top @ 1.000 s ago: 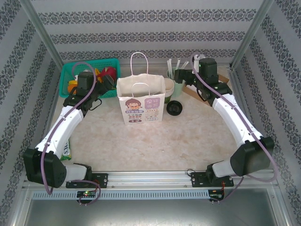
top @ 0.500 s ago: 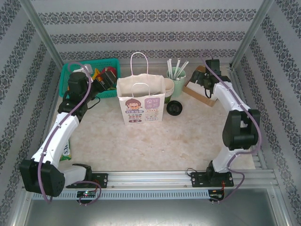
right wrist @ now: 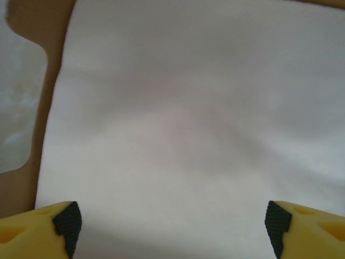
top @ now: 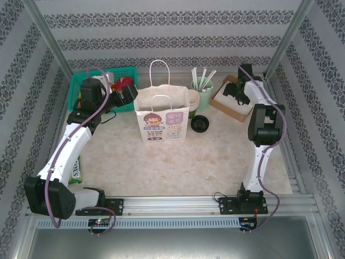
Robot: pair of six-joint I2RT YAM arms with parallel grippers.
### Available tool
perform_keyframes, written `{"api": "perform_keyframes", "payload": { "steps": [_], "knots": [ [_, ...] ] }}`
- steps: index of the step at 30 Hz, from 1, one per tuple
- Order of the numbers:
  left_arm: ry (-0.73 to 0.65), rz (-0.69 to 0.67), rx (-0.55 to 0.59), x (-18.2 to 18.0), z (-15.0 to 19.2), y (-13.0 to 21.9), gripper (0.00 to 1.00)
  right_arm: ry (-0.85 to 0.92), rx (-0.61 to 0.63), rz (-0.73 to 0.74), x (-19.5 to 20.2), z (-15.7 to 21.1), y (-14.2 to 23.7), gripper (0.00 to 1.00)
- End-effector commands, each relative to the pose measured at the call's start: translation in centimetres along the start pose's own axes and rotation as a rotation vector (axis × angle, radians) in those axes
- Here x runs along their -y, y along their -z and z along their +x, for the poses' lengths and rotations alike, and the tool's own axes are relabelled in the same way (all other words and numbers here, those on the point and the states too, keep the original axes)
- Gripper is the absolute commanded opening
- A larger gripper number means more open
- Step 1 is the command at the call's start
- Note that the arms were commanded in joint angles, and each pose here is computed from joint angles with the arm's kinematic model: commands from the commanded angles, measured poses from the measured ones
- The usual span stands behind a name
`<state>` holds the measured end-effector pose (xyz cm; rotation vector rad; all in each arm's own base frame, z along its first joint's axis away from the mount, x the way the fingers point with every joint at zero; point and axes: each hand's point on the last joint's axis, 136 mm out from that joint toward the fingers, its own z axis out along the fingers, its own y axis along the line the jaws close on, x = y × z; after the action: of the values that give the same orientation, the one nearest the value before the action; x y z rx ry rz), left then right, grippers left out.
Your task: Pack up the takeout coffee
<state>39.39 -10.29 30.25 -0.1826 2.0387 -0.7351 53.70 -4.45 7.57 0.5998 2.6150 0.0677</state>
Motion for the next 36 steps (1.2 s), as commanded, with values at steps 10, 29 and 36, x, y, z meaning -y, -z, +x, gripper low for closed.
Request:
{"api": "perform_keyframes", "payload": {
  "steps": [10,29,36],
  "knots": [
    [-0.015,-0.011,0.063,0.1,-1.6,0.7,1.0,0.001,-0.164,0.059,0.5,1.4,-3.8,0.7],
    [-0.009,-0.005,0.062,-0.1,-1.4,0.5,1.0,0.052,-0.088,0.07,0.1,0.5,-0.5,0.23],
    [-0.006,-0.001,0.055,-0.1,-1.1,0.3,1.0,0.052,-0.075,0.051,-0.1,0.4,0.4,0.18]
  ]
}}
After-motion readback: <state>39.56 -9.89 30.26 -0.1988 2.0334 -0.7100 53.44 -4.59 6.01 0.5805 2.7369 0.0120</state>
